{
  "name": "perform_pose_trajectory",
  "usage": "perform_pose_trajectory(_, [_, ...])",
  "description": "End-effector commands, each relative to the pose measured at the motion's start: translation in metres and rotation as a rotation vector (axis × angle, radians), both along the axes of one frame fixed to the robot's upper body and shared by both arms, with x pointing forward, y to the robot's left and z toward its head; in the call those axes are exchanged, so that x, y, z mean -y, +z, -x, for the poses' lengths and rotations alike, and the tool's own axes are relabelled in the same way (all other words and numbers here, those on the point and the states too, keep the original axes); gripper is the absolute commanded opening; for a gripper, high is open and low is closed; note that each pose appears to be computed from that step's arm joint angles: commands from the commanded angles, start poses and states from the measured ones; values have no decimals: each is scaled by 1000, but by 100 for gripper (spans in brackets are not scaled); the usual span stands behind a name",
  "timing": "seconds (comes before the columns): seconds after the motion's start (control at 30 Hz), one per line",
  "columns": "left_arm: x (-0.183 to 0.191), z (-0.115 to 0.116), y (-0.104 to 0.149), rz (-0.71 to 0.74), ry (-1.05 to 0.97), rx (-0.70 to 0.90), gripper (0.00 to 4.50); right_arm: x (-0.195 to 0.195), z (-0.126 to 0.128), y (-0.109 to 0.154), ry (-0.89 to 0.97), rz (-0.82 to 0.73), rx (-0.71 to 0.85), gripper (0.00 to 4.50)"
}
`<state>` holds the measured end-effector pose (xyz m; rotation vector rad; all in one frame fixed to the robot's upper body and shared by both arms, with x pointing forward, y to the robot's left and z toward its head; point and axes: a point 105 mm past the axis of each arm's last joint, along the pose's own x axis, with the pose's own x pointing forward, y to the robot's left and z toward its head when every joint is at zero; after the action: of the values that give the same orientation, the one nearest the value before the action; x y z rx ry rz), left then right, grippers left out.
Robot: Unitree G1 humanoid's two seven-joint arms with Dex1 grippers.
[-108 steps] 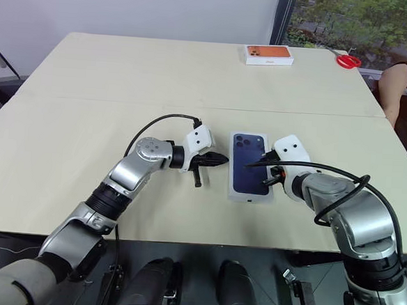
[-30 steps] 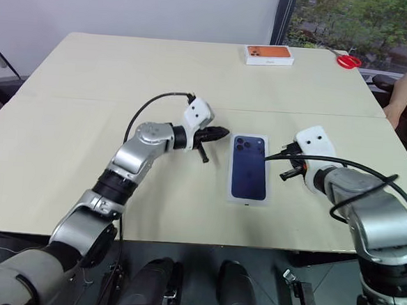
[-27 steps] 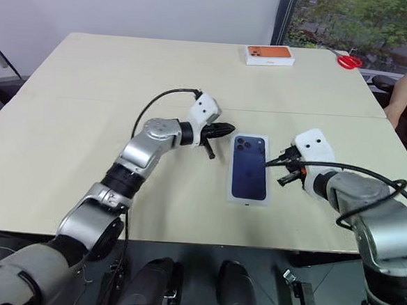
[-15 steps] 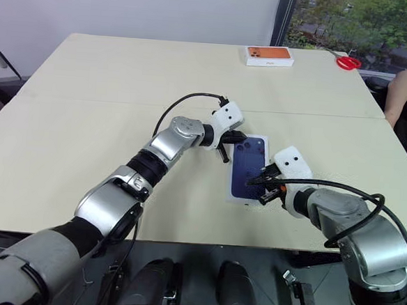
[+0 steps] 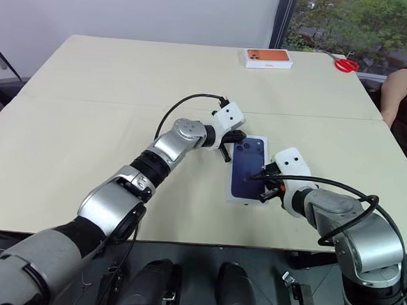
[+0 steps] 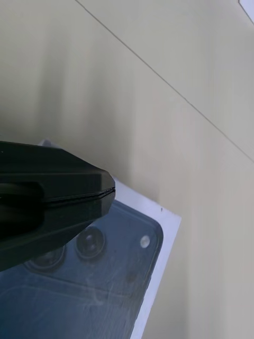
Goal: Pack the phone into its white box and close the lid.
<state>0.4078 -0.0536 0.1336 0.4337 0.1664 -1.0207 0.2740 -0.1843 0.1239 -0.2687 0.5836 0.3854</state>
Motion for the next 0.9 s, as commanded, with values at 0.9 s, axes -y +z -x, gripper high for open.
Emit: perform_pose_trajectory(0.9, [-60,64,-25,-71,-233,-124,0,21,-16,5,-61,46,59,7])
